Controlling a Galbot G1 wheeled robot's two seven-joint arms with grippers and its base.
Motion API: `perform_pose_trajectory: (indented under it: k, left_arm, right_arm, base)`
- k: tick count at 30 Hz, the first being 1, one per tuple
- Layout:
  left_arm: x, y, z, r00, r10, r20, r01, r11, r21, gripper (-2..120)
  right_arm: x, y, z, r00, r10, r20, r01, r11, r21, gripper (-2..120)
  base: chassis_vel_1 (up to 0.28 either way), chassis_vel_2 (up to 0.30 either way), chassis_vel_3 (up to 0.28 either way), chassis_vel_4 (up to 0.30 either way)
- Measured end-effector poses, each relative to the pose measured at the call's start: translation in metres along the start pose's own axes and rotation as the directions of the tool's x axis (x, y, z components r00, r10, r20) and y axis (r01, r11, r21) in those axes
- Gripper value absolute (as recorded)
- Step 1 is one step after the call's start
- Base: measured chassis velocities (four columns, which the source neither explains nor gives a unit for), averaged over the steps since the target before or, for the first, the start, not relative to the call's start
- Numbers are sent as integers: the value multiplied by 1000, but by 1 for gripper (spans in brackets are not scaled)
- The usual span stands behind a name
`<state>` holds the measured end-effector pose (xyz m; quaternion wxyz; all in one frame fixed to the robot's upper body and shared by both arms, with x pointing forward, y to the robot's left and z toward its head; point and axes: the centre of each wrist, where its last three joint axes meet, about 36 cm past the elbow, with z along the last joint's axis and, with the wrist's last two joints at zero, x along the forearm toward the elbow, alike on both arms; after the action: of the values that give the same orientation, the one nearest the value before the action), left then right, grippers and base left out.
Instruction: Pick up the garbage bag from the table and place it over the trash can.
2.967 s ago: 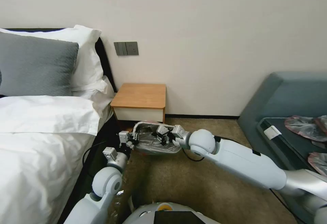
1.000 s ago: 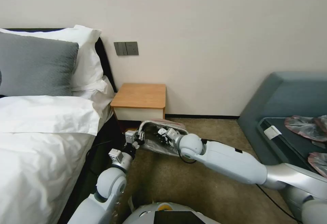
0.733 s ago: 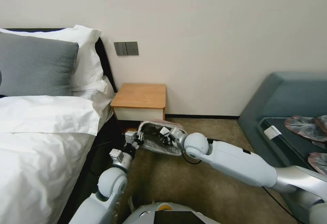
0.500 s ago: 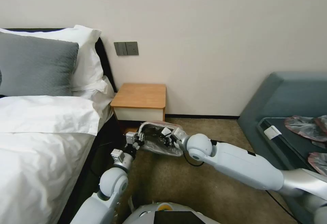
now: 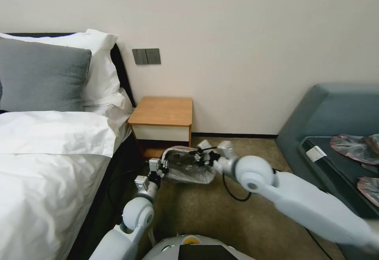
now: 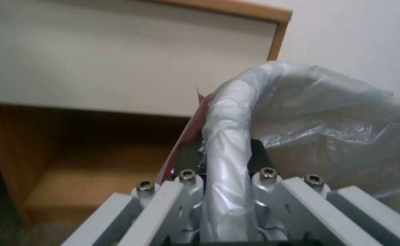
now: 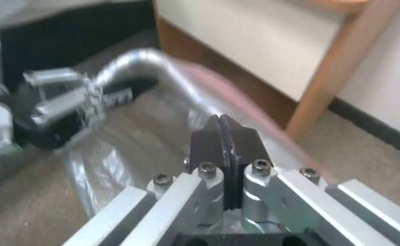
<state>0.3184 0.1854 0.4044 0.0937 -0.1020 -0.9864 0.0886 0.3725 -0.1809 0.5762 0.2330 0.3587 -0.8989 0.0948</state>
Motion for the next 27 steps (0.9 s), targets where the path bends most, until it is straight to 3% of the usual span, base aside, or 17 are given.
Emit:
perform_pose_trajectory:
  k: [7, 10, 14, 18, 21, 26, 27]
  left_arm:
    - [7, -12, 13, 997, -23, -67, 24, 999, 23, 7]
    - [11, -12, 16, 996, -34, -82, 36, 999, 26, 7]
    - [26, -4, 17, 990, -98, -98, 102, 994, 36, 7]
    - [35, 1, 18, 986, -132, -104, 136, 990, 33, 7]
    - [40, 5, 18, 983, -150, -109, 154, 988, 31, 7]
    - [44, 8, 18, 980, -165, -110, 169, 985, 30, 7]
    - [45, 9, 17, 980, -168, -109, 173, 985, 30, 7]
  right_arm:
    - [20, -13, 34, 990, 122, 65, -122, 993, -9, 0]
    - [16, -17, 46, 980, 170, 101, -170, 985, -6, 0]
    - [-3, -27, 61, 966, 193, 174, -197, 980, 10, 3]
    - [-14, -26, 73, 952, 208, 226, -218, 976, 16, 17]
    - [-23, -20, 85, 922, 260, 285, -271, 963, -2, 32]
    - [-27, -13, 93, 890, 307, 336, -314, 949, -34, 41]
    - [-28, -10, 97, 878, 324, 351, -329, 943, -46, 48]
  base:
    - [0, 0, 0, 0]
    - [0, 0, 0, 0]
    - [0, 0, 0, 0]
    - [0, 0, 0, 0]
    - [0, 0, 0, 0]
    - [0, 0, 0, 0]
    - [0, 0, 0, 0]
